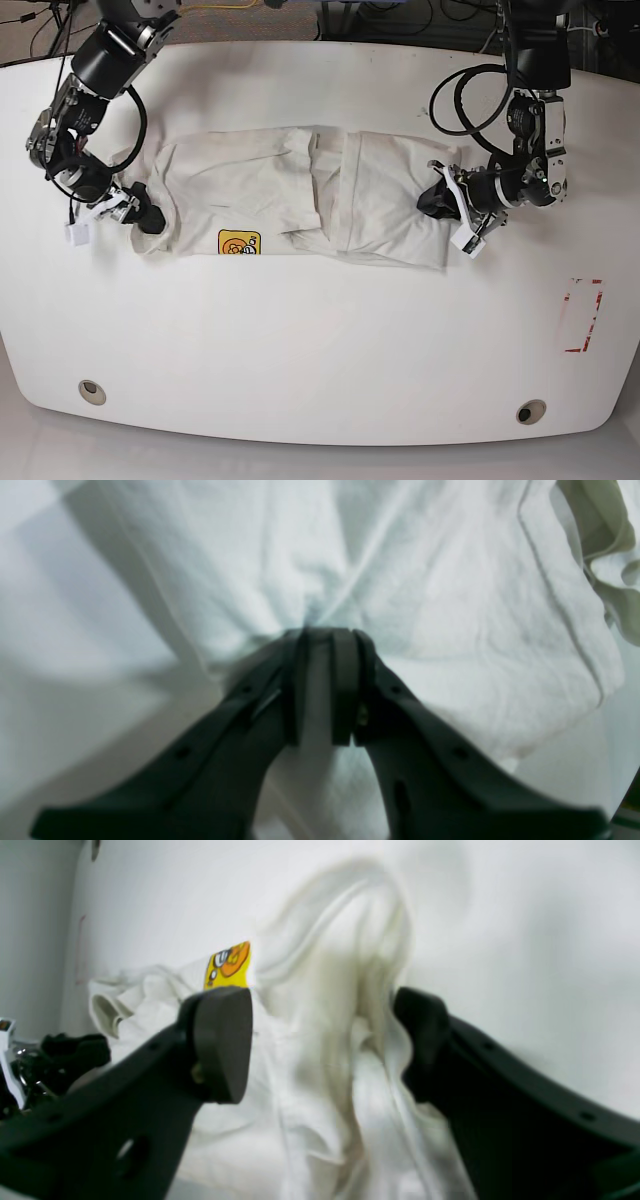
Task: Layout the t-shirt on the table in an organized manner, then fold the t-shirt properly
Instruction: 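Pinch the strip end with the right gripper and fold it inward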
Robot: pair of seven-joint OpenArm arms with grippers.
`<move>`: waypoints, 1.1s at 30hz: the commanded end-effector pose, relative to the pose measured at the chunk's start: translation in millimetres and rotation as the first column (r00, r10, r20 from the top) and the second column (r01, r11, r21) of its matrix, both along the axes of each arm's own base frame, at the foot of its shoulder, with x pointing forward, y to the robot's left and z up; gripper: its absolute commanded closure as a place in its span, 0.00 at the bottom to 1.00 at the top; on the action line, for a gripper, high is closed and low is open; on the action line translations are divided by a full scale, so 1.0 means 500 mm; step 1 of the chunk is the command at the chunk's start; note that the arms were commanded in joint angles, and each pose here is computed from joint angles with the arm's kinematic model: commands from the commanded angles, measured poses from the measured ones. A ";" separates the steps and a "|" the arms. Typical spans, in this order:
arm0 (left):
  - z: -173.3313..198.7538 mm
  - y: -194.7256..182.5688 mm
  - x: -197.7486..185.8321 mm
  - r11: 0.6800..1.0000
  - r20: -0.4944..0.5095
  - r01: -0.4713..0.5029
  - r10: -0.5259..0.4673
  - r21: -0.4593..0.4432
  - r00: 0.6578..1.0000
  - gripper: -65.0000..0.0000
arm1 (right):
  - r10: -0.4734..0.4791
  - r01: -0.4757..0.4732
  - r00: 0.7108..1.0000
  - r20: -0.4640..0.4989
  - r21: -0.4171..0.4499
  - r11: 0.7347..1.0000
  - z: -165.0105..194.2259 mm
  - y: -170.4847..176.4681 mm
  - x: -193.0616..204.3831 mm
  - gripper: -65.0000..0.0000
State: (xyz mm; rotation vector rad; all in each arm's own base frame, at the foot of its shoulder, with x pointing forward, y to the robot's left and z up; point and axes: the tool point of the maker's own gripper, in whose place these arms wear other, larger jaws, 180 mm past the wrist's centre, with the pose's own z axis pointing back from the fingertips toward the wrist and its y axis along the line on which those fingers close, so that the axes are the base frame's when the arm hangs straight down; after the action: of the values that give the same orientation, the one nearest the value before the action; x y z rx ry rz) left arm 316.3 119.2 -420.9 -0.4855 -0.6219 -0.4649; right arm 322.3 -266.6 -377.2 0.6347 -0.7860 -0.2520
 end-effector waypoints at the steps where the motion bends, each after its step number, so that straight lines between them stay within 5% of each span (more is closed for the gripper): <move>1: -0.032 0.039 -0.022 0.993 -0.073 0.007 0.001 0.116 0.997 0.88 | -0.006 0.008 0.998 0.064 -0.022 1.000 0.041 -0.020 0.026 0.35; 33: -0.033 0.039 -0.023 0.993 -0.074 0.007 0.001 0.116 0.997 0.88 | 0.100 -0.112 0.992 -0.073 -0.181 0.977 -0.044 0.034 0.008 0.36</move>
State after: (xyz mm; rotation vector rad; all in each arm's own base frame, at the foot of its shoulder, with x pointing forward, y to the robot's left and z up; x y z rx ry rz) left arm 316.2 119.1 -421.1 -0.4861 -0.6212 -0.4647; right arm 320.3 -242.9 -408.4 0.5101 -0.6781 -0.1130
